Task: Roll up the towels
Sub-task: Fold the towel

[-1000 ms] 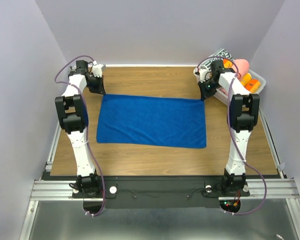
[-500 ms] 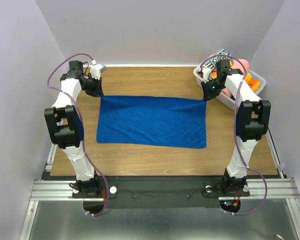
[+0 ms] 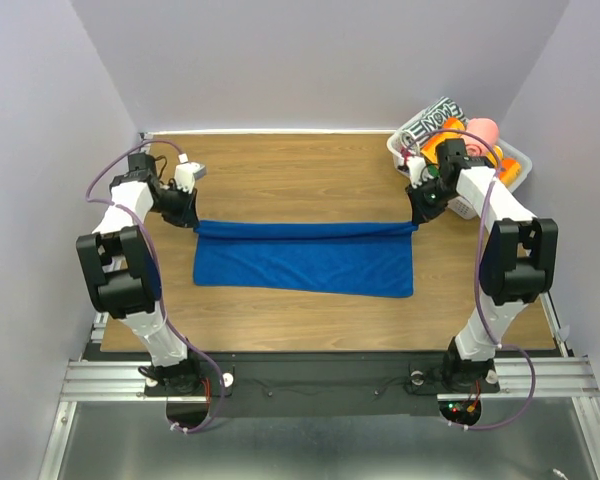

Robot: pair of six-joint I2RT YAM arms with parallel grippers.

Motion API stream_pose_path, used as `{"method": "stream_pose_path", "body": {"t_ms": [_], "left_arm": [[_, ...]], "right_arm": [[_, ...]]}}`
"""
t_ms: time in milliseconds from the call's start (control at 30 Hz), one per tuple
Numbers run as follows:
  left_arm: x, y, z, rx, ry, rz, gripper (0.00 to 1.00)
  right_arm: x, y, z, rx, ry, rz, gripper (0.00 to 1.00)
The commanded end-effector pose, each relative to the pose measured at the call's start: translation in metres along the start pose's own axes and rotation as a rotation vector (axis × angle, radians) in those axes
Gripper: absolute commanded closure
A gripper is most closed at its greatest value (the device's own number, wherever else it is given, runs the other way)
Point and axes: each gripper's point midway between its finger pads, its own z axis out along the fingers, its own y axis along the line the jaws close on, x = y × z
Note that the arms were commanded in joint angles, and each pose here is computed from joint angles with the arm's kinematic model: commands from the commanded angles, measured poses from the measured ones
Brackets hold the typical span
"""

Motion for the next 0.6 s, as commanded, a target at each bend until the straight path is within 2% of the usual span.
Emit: {"method": "stream_pose_path", "body": {"t_ms": [0, 200, 567], "left_arm": [[0.006, -0.013, -0.020, 0.009, -0.023, 0.078, 1.00], [0.035, -0.026, -0.020, 0.023, 0.022, 0.093, 1.00], [0.047, -0.039, -0.029, 0.031, 0.033, 0.133, 1.00]], "right_arm": [[0.001, 0.005, -0.018, 0.017, -0.038, -0.040, 0.99], [0.014, 0.022, -0.028, 0.002, -0.046, -0.058, 0.99], [0.035, 0.046, -0.038, -0.055, -0.033, -0.108, 1.00]]}}
